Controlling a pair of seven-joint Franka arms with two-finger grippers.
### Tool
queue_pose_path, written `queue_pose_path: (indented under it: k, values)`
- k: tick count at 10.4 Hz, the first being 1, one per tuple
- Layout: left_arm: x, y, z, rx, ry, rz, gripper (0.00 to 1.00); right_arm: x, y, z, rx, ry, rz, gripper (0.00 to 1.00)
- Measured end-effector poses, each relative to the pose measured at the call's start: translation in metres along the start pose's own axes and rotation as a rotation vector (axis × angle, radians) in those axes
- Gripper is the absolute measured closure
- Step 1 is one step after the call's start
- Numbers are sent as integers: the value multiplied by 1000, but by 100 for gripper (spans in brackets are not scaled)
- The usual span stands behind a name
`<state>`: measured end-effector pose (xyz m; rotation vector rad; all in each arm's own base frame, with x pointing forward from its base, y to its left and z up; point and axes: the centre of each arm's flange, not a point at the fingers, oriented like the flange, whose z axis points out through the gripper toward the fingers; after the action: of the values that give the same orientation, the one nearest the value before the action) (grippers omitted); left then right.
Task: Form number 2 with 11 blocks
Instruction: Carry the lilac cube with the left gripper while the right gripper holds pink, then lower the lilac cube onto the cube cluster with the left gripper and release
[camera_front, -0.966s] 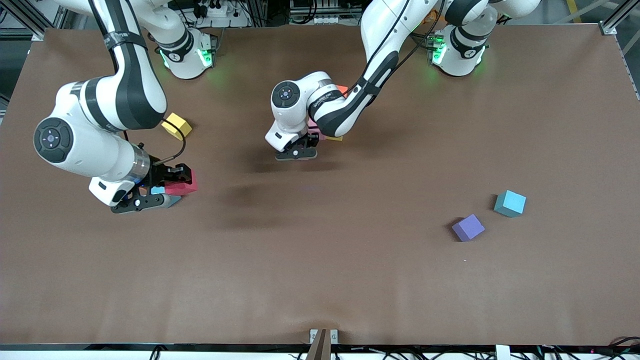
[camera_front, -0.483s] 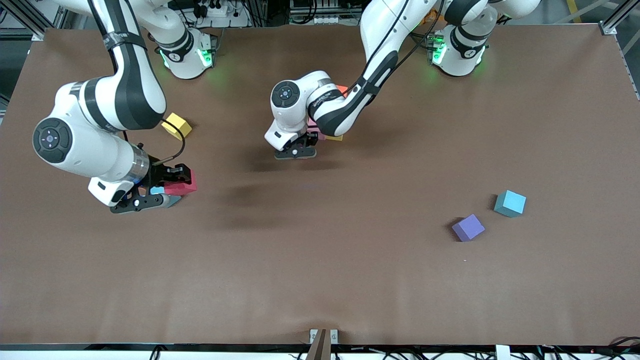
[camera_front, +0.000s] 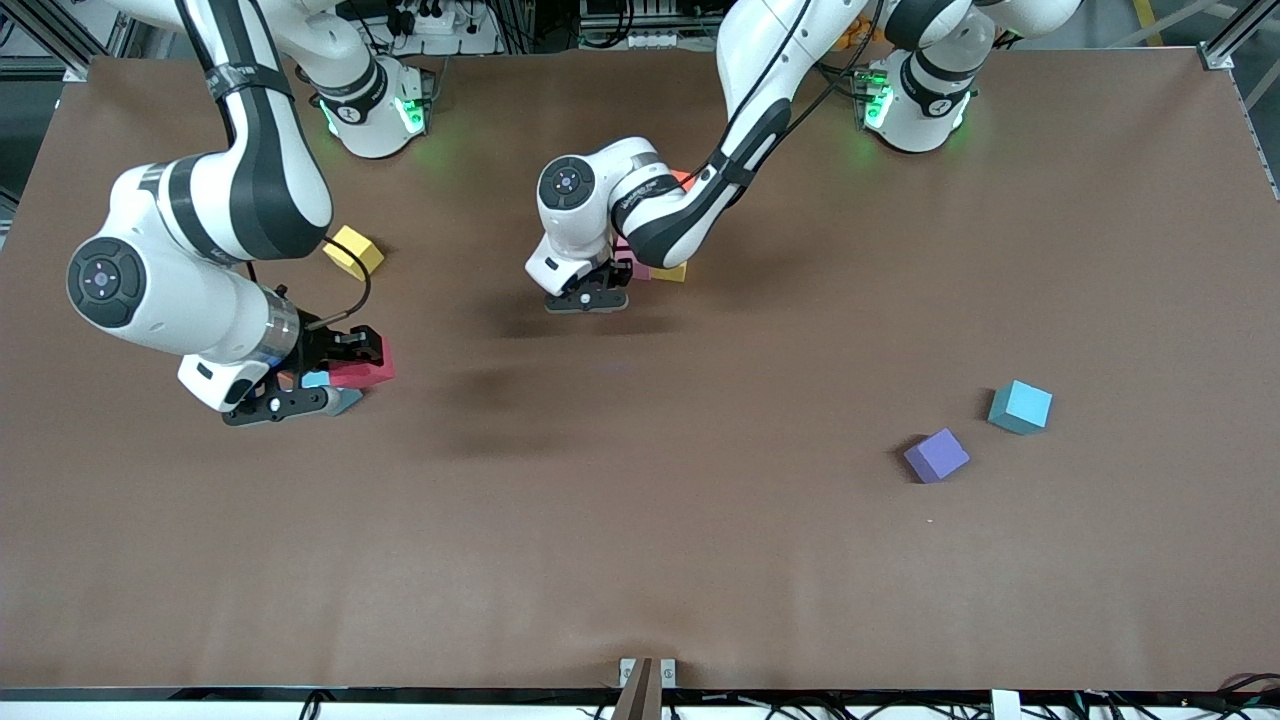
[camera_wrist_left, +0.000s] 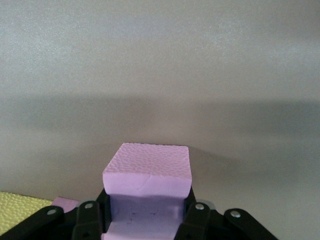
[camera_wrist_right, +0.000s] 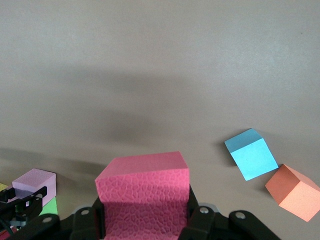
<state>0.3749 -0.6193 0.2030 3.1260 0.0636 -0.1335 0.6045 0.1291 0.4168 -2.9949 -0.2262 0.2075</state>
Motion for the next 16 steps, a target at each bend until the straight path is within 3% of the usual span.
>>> queue_pose_path:
  k: [13,15,16]
  values:
    - [-6,3,2,5,-1,15,44,-3,0,2,2,-25,1,42]
    - [-8,3,5,9,-4,16,38,-4,1,5,2,-30,3,42]
    - [-11,2,16,23,-13,19,27,-4,2,5,2,-32,4,42]
